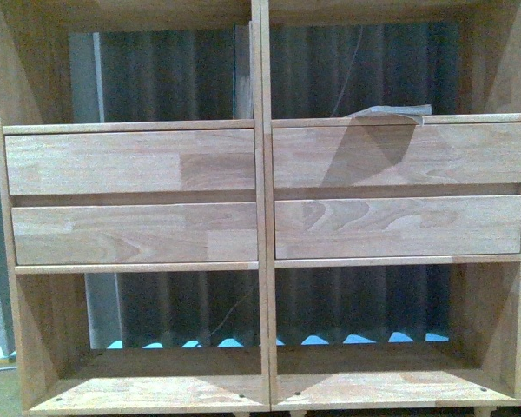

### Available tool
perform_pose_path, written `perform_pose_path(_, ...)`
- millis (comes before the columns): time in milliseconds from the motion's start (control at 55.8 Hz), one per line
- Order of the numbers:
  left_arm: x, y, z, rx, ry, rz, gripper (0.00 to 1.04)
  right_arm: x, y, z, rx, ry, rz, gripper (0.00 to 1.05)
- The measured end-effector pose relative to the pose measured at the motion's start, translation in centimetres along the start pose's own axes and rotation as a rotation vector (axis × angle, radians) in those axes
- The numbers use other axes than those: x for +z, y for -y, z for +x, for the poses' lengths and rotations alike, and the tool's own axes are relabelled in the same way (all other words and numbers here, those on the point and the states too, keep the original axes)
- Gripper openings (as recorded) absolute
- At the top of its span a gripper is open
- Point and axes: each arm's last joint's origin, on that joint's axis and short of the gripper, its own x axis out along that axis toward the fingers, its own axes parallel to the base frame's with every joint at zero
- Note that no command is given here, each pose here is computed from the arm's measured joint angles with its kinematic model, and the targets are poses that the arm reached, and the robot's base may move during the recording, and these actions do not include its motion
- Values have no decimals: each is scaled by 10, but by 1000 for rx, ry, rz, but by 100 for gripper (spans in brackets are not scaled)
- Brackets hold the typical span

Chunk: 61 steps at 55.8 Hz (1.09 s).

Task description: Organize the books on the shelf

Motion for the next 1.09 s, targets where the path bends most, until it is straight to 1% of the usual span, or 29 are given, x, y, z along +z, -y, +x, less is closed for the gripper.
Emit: perform_pose_path(1094, 0, 0, 0, 0, 0, 0, 97, 0, 0, 0, 0, 0, 0, 98)
